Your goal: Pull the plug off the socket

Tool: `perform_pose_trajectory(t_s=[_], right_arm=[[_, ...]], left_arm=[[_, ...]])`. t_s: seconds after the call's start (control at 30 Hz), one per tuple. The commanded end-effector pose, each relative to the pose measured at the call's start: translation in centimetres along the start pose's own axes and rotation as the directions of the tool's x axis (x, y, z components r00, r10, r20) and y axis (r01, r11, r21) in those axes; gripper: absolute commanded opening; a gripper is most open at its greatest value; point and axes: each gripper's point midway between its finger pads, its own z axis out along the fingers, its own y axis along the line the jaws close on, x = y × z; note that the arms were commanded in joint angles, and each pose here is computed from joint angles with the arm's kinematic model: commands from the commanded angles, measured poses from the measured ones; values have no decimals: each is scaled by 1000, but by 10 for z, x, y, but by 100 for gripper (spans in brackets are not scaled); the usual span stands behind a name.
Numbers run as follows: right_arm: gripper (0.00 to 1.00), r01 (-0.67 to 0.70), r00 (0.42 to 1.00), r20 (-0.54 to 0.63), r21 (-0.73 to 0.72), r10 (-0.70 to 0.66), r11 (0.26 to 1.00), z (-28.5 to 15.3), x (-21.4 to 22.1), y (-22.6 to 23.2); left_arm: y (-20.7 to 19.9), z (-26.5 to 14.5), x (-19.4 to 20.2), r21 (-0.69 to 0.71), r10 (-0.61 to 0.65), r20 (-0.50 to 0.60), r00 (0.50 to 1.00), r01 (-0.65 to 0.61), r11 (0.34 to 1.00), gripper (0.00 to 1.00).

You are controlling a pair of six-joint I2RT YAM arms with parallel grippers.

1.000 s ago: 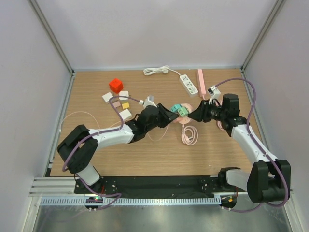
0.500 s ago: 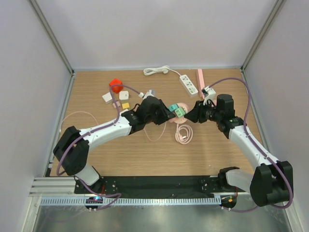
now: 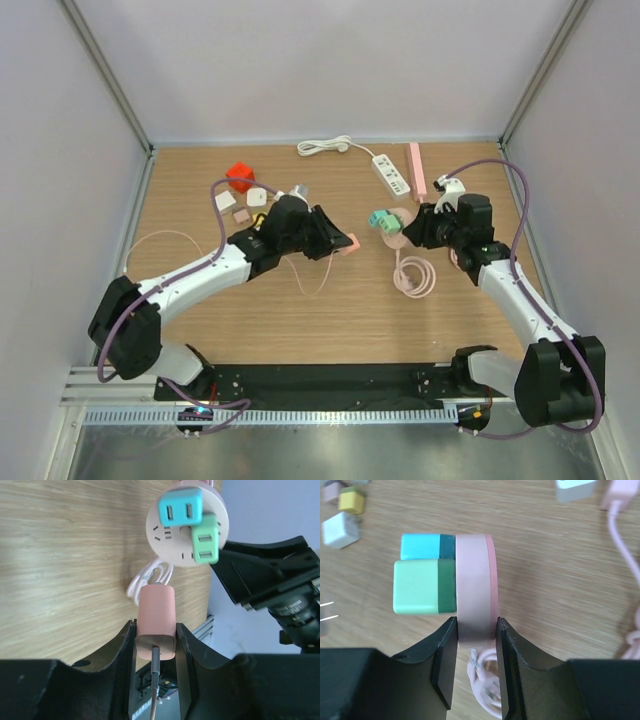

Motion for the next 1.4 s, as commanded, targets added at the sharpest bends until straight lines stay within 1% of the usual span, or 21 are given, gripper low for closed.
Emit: perform_pose_trajectory(t_s=[0.0,0.1,0.2,0.27,0.3,0.37,0.4,0.43,0.47,0.5,0.57,0.6,0.67,0.77,0.8,0.9,1.03,1.1,1.13,1.33,1.37], right_arm=[[1,61,990,123,122,-76,991,-3,-36,-21],[1,60,990,119,110,-73,992,-2,-36,-19],[1,69,990,117,63,-76,996,-2,-35,-11],[1,74,990,116,12,-75,997,-5,-35,-6],[1,79,991,111,-49,-73,996,-6,-33,4],[1,69,993,106,-86,-59,994,-8,-32,5],[1,69,993,101,-121,-57,990,-9,-31,10],[1,67,994,98,-134,-54,989,-9,-31,11],[1,65,994,99,-146,-51,987,-10,-31,12],[1,62,994,95,-157,-48,986,-11,-30,13],[1,60,995,90,-177,-45,982,-11,-29,16],[1,62,995,92,-178,-46,982,-11,-30,16],[1,58,995,88,-190,-42,980,-11,-29,18],[1,56,996,83,-196,-40,979,-10,-28,18],[1,57,996,83,-197,-41,979,-11,-28,19],[1,59,995,86,-202,-42,978,-11,-29,19],[1,50,996,77,-205,-35,977,-9,-27,19],[1,46,997,74,-209,-31,977,-9,-27,18],[1,45,997,72,-209,-31,977,-9,-27,18],[1,47,997,72,-208,-32,977,-8,-27,18],[1,43,997,68,-208,-30,977,-8,-26,17]], left_arm=[[-16,-21,-3,-10,-72,-10,997,72,997,0],[-24,-25,-3,23,-19,-19,1000,19,1000,0],[-15,-31,-12,5,64,28,998,-64,998,0],[-1,-36,-23,-7,108,59,992,-108,994,0],[4,-38,-27,-2,115,58,992,-115,993,0],[14,-48,-55,28,112,123,986,-116,993,0],[36,-53,-69,21,78,133,988,-81,997,0],[43,-57,-78,34,65,150,987,-70,997,0],[46,-63,-92,59,66,187,980,-79,995,0],[68,-72,-115,52,31,243,970,-45,998,0],[75,-83,-136,100,14,279,960,-44,994,0],[98,-91,-161,69,-24,326,945,1,998,0],[118,-98,-184,39,-39,358,933,27,999,0],[165,-113,-228,-16,-105,448,888,126,992,0],[190,-118,-242,-21,-156,476,866,189,982,0],[217,-128,-269,2,-199,527,827,233,973,0],[255,-113,-284,16,-246,481,842,272,962,0],[259,-108,-289,28,-249,453,856,266,964,0],[271,-100,-285,12,-258,434,864,280,960,0],[291,-87,-274,-13,-272,383,883,300,954,0],[296,-84,-271,-18,-283,372,884,312,950,2]])
